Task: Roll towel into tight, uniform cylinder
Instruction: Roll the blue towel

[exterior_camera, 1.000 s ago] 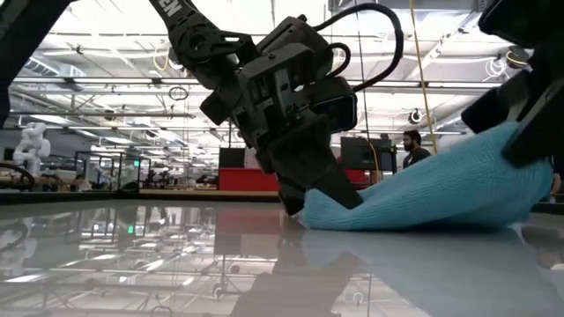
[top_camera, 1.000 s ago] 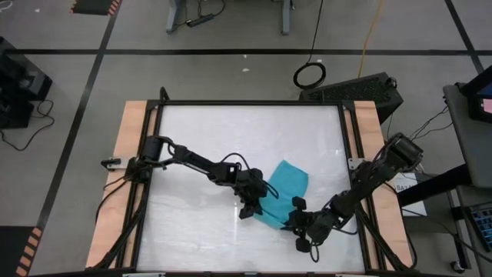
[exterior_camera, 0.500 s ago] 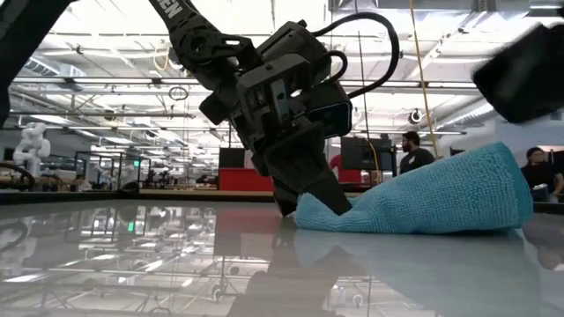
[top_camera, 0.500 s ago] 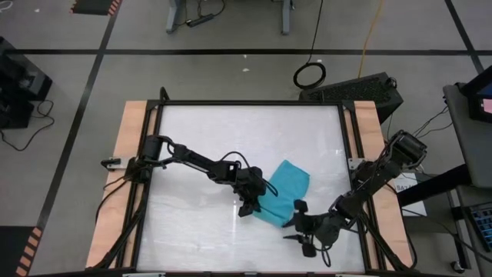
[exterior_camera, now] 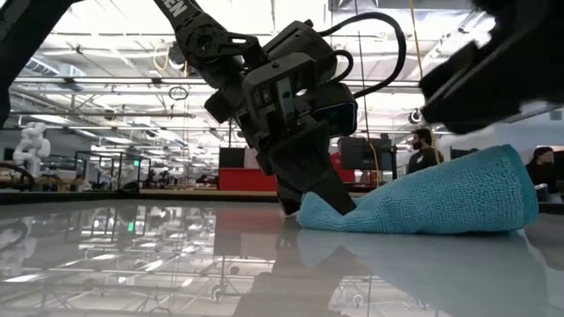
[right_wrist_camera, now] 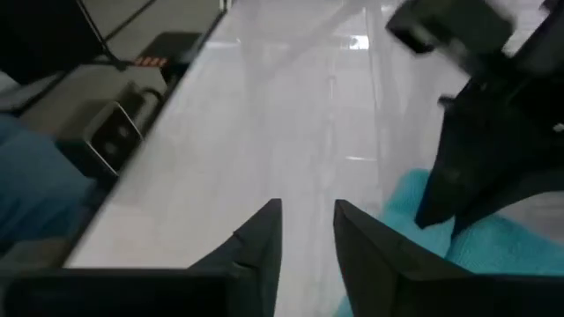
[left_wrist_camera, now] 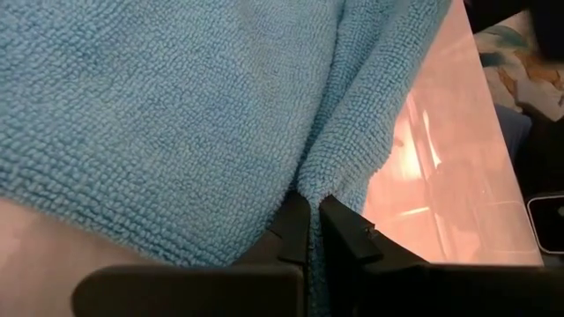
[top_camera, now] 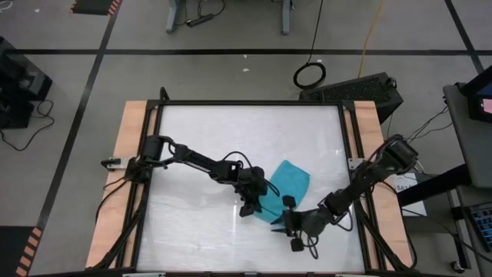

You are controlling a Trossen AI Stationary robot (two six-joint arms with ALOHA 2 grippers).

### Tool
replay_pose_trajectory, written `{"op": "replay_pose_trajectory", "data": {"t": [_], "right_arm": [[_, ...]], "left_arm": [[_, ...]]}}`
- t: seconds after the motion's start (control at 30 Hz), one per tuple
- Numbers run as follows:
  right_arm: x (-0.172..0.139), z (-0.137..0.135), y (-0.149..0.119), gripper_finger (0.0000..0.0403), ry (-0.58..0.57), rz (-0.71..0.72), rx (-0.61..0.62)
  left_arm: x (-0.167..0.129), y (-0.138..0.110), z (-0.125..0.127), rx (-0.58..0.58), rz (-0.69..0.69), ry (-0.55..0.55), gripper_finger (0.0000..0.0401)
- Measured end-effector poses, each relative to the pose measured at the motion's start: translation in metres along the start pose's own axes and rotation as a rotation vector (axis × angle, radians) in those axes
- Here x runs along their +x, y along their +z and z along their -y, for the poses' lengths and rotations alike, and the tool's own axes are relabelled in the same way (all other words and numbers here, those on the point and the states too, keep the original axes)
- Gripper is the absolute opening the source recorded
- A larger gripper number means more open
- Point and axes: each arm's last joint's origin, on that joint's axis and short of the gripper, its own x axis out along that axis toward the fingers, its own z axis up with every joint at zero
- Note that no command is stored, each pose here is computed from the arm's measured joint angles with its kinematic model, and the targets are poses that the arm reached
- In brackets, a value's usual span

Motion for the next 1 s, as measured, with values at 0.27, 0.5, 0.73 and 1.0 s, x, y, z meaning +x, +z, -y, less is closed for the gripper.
{"op": "replay_pose_trajectory", "data": {"t": [0.27,0.5,0.73,1.0], "right_arm": [[0.014,0.01,-0.013,0.0032,-0.047,-0.061,-0.035],[0.016,0.02,-0.028,0.0003,-0.119,-0.188,0.008],[0.016,0.022,-0.031,0.0001,-0.148,-0.222,0.06],[0.015,0.023,-0.035,0.0,-0.142,-0.263,0.053]], "left_arm": [[0.0,0.0,0.0,0.009,-0.009,0.003,0.0024],[0.0,0.0,0.001,0.046,-0.012,0.002,0.0037],[-0.007,0.003,0.012,0.181,-0.011,0.003,0.0092],[-0.026,0.016,0.058,0.506,0.067,0.161,0.0185]]}}
